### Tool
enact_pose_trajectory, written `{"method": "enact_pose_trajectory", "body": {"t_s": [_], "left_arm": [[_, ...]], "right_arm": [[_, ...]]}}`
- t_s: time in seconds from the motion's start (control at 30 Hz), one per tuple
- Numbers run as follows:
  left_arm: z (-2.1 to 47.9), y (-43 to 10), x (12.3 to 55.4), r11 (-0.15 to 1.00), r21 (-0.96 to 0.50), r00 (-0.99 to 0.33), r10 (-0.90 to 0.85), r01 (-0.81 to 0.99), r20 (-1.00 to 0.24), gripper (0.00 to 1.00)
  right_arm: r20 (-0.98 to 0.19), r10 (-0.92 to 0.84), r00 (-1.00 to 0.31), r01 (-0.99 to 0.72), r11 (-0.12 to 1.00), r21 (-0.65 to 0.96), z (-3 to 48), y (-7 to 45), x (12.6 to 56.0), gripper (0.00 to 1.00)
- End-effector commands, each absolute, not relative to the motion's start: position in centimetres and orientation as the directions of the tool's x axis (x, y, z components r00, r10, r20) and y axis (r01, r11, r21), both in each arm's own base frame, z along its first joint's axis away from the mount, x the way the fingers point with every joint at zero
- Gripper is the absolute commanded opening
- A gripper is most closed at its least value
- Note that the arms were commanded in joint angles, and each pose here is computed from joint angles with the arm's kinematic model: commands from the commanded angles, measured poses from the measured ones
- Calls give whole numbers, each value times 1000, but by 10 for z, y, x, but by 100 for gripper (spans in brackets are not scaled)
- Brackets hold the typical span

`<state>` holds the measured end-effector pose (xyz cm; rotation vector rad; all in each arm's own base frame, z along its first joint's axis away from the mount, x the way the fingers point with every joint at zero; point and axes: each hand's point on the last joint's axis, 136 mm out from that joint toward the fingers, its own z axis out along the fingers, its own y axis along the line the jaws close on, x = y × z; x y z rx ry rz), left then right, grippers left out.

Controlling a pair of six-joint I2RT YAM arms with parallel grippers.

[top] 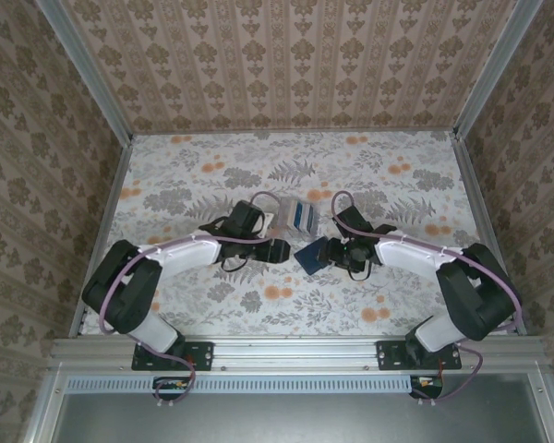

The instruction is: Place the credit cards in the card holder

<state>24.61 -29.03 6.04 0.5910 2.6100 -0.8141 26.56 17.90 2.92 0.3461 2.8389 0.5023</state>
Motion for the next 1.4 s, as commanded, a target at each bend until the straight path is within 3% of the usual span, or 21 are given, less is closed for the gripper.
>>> {"method": "enact_pose_trajectory", "body": {"t_s": [0.0,0.43,0.73,0.9,1.07,1.17,1.37], "left_arm": [[65,-313,240,682,-415,-782,398,602,-481,76],[46,-353,243,628,-403,-741,494,666,-454,74],[33,-367,240,625,-421,-753,524,657,-398,54],[34,-379,231,588,-461,-747,539,664,-388,28],[37,-386,227,566,-511,-761,519,647,-388,17],[41,-391,225,541,-552,-770,508,635,-388,19],[30,-391,229,574,-601,-826,462,556,-323,43]], "right_arm": [[-222,264,-939,180,924,338,29,176,273,54],[-259,295,-920,179,902,393,38,159,280,54],[-254,349,-902,217,875,433,37,149,280,54],[-228,362,-904,235,866,442,31,144,278,53],[-226,347,-910,219,867,447,29,146,277,53],[-218,335,-917,202,858,472,27,152,278,52],[-210,332,-919,190,844,502,26,158,279,50]]}}
